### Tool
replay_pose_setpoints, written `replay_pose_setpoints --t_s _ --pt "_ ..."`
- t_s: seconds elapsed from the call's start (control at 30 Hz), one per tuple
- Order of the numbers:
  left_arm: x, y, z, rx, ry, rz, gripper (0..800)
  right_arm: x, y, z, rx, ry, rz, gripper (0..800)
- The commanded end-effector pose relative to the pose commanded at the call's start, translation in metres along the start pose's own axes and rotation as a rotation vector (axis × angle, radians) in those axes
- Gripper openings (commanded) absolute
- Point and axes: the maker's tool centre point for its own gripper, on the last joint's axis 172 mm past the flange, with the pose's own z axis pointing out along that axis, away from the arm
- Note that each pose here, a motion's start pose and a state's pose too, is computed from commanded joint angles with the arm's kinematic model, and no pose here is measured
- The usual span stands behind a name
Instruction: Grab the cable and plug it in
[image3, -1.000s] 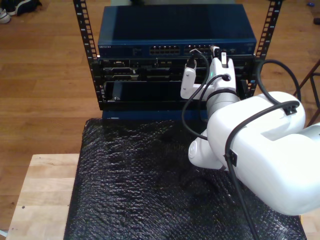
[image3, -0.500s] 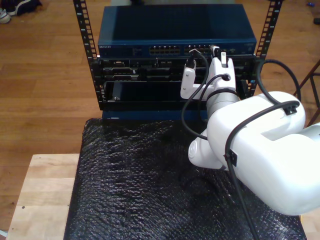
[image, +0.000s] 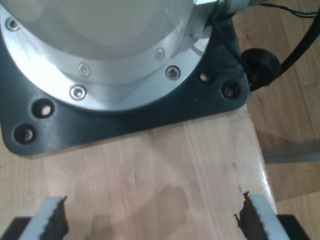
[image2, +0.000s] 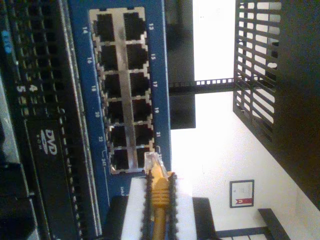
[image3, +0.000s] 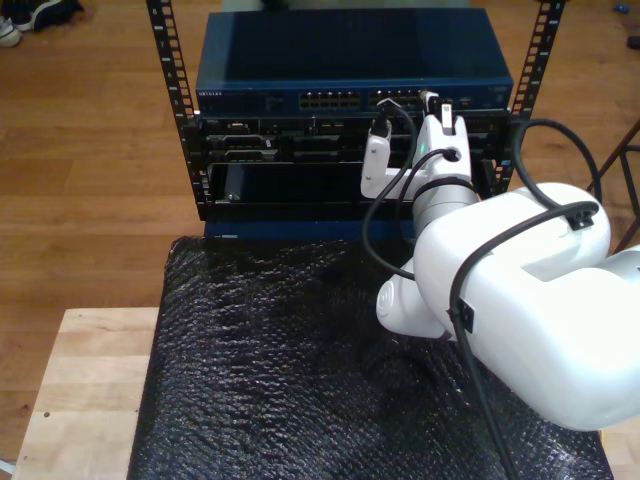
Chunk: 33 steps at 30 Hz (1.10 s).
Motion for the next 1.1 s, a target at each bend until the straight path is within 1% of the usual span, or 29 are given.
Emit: replay_pose_setpoints --t_s 0.27,1.1 --pt "0.0000 0.0000 0.0000 0.000 0.000 0.000 800 0.0000 -0.0034 0.0001 0.004 0.000 -0.002 0" --pt "0.0000 0.0000 0.0000 0.000 0.000 0.000 800 0.0015 0.0043 0.0031 -0.011 0.000 0.005 0"
